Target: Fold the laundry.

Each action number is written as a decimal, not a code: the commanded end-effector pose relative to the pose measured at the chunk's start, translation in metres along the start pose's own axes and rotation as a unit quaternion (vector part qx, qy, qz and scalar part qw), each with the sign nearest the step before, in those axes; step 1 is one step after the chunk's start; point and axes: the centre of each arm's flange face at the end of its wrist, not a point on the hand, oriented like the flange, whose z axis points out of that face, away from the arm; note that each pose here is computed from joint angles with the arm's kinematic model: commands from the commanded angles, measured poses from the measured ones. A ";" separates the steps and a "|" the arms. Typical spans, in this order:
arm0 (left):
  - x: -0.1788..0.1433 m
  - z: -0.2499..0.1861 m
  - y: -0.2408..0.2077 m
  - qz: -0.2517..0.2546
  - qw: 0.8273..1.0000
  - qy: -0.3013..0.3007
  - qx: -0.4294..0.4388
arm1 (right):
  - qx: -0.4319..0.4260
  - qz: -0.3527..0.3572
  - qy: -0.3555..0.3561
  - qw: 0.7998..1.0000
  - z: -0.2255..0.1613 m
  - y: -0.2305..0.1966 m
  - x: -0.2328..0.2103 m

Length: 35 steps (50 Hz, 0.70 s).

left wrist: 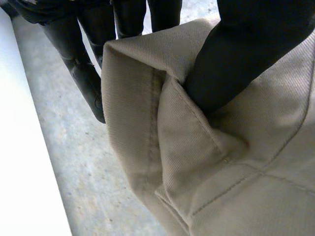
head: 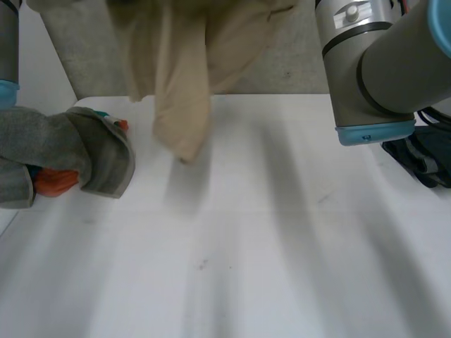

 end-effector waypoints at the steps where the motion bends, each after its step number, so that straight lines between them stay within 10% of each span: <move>1: 0.019 -0.052 0.058 -0.009 0.991 0.044 -0.129 | -0.050 0.001 -0.067 0.996 -0.034 0.020 -0.013; 8: 0.050 -0.141 0.117 -0.025 0.955 0.115 -0.272 | -0.222 -0.003 -0.192 0.956 -0.122 0.081 -0.051; 16: 0.074 -0.240 0.165 -0.031 0.895 0.180 -0.408 | -0.391 -0.035 -0.326 0.860 -0.230 0.109 -0.069; 27: 0.059 -0.249 0.125 -0.024 0.882 0.179 -0.436 | -0.488 -0.064 -0.404 0.771 -0.260 0.071 -0.016; 35: 0.044 -0.259 0.114 -0.009 0.865 0.165 -0.474 | -0.432 -0.014 -0.335 0.837 -0.216 0.060 0.007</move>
